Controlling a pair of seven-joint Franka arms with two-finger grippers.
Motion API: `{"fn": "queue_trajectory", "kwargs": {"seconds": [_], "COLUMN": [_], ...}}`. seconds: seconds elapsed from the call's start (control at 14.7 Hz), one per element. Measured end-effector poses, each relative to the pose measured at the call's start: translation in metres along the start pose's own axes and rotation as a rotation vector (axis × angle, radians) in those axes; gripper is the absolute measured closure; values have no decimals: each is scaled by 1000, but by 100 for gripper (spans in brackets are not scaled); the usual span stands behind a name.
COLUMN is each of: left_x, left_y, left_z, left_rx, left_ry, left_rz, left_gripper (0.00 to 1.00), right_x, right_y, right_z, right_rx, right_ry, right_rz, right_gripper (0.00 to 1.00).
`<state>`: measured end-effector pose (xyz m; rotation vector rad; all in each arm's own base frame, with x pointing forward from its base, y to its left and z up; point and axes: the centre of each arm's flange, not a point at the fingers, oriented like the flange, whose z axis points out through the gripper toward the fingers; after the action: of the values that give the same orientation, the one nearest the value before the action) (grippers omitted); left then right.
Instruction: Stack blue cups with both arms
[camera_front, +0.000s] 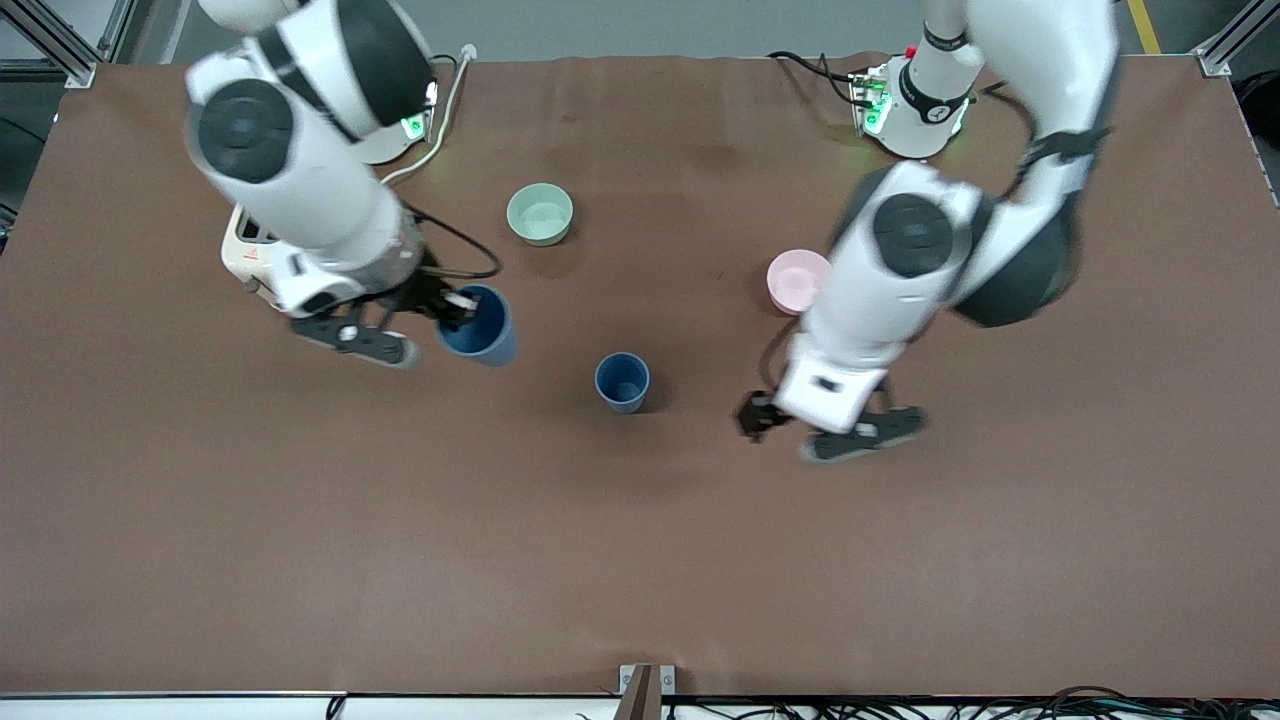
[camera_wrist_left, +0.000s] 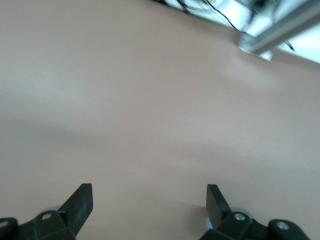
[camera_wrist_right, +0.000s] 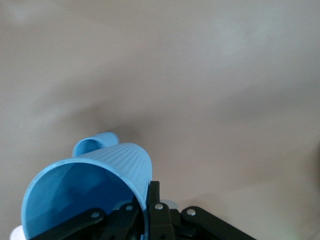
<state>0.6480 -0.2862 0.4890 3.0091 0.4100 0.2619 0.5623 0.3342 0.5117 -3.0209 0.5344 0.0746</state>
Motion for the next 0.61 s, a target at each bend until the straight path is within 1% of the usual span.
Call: {"fn": "queue_trajectory", "kwargs": {"seconds": [0.14, 0.34, 0.48, 0.61], "left_x": [29, 52, 55, 51], "left_y": [-55, -124, -159, -184], "left_z": [-41, -97, -129, -156], "left_rx": [26, 62, 88, 94], "left_ry": [18, 35, 31, 14], "left_rz": [48, 119, 151, 195], "left_gripper": [0, 0, 0, 0], "right_x": [-26, -58, -60, -55], "right_y": [-41, -86, -94, -93], "right_z": [37, 98, 127, 137], "right_rx": [-4, -14, -34, -44], "right_ry": [26, 65, 67, 63], "right_rz": [33, 73, 81, 85], "right_gripper": [95, 95, 95, 95]}}
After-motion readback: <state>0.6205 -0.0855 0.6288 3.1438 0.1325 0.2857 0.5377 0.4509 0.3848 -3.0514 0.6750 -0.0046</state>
